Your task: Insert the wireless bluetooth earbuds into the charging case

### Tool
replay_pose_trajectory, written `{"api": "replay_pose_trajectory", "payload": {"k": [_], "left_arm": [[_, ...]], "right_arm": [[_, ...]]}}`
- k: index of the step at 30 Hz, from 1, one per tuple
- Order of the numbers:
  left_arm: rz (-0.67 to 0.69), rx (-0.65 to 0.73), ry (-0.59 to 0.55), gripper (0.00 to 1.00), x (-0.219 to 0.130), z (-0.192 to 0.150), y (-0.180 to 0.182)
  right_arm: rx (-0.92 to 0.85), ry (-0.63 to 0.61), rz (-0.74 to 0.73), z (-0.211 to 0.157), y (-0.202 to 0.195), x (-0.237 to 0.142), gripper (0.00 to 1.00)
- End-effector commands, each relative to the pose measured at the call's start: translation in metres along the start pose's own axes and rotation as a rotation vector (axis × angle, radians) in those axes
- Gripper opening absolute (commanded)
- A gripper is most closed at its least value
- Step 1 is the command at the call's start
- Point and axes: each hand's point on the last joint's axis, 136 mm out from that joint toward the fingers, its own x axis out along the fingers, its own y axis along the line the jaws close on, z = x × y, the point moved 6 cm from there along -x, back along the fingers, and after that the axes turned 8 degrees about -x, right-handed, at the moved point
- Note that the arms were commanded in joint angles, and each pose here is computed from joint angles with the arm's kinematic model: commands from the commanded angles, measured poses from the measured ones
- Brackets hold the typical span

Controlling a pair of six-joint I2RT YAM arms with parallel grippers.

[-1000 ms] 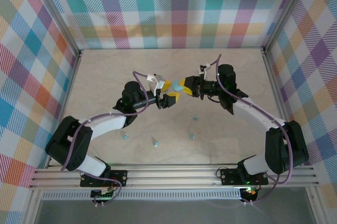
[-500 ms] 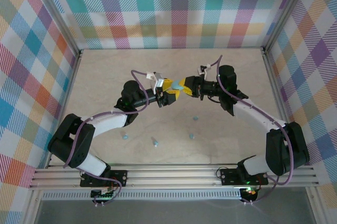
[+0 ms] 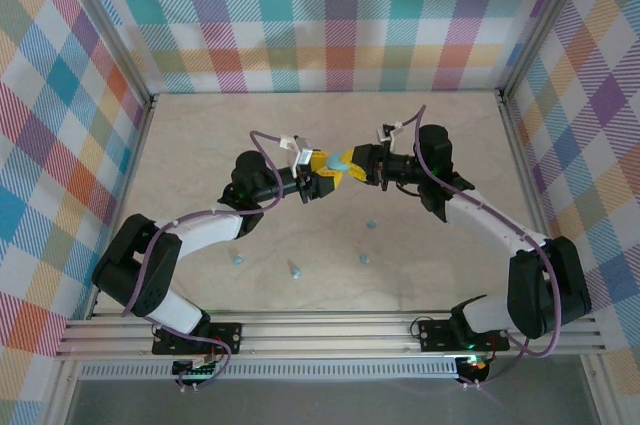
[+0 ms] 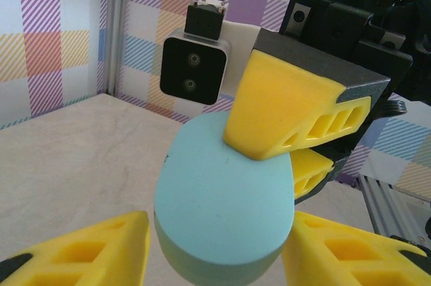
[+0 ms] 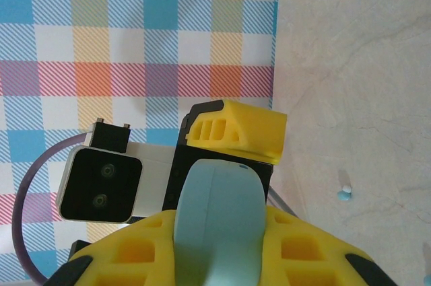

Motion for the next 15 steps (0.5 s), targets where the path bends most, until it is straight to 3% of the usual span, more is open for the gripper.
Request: {"api": "replay_pose_trajectory", "payload": {"k": [1, 10, 15], "left_arm": [[-0.019, 0.038, -0.045, 0.53, 0.0018, 0.0157, -0.0011], [-0.026, 0.047, -0.046, 0.29, 0.0012, 0.0182, -0.0034], [-0.028, 0.05, -0.047, 0.23, -0.001, 0.0202, -0.0063]], "right_arm": [[-0.039, 0.008, 0.043, -0.0035, 0.0127, -0.002, 0.18], [-0.044, 0.015, 0.036, -0.0031, 0.0116, -0.0011, 0.2], [-0.044, 0.021, 0.025, -0.0036, 0.0062, 0.0004, 0.26]]}}
